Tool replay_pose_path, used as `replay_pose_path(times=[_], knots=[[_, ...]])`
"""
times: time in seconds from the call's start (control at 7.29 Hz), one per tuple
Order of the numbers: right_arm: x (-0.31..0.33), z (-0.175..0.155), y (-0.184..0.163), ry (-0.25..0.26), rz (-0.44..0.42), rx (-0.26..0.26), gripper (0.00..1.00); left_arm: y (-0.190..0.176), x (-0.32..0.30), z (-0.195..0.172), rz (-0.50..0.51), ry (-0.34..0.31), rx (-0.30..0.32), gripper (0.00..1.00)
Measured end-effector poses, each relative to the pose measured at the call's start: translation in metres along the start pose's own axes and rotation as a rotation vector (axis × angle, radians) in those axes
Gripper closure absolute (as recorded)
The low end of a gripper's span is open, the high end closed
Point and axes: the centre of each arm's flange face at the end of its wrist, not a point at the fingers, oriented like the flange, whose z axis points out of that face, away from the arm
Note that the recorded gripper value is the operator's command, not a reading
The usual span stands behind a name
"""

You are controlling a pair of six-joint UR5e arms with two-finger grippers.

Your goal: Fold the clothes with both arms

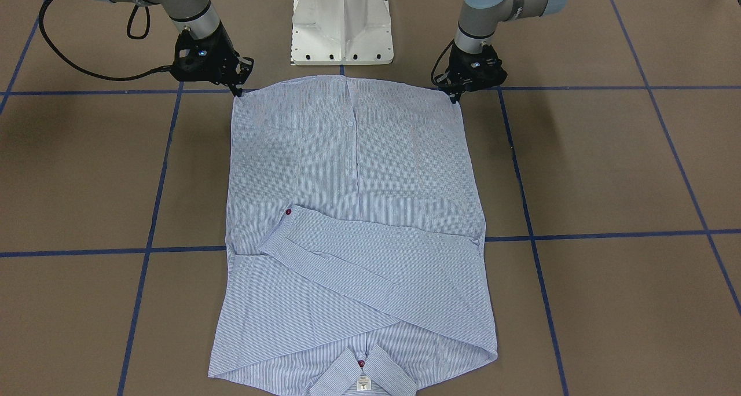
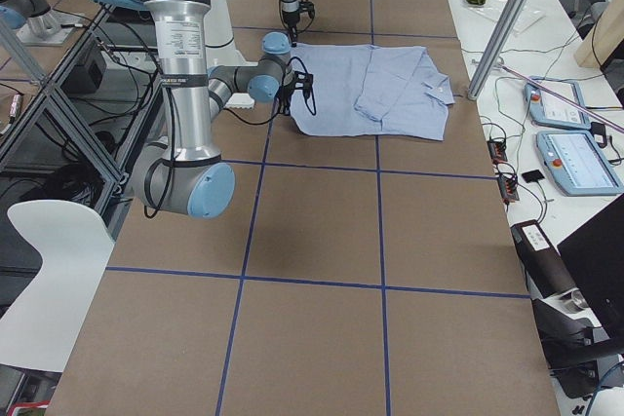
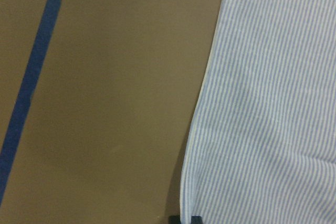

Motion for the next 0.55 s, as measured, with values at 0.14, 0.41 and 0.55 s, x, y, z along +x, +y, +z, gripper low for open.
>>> replay_pose_path(times=[0.14,0.41,0.55], knots=[[-0.001,0.0,0.0,-0.002,-0.001,0.0,1.0,0.0,-0.002,-0.007,-0.001,0.007,0.0,1.0],[-0.003,-0.006,0.001,-0.013,-0.002,0.002,1.0,0.003,-0.008,-0.035,0.005,0.016,-0.012,1.0],[-0.003,-0.011,0.002,-0.021,-0.002,-0.004,1.0,0.007,-0.008,-0.053,0.008,0.02,-0.03,1.0]])
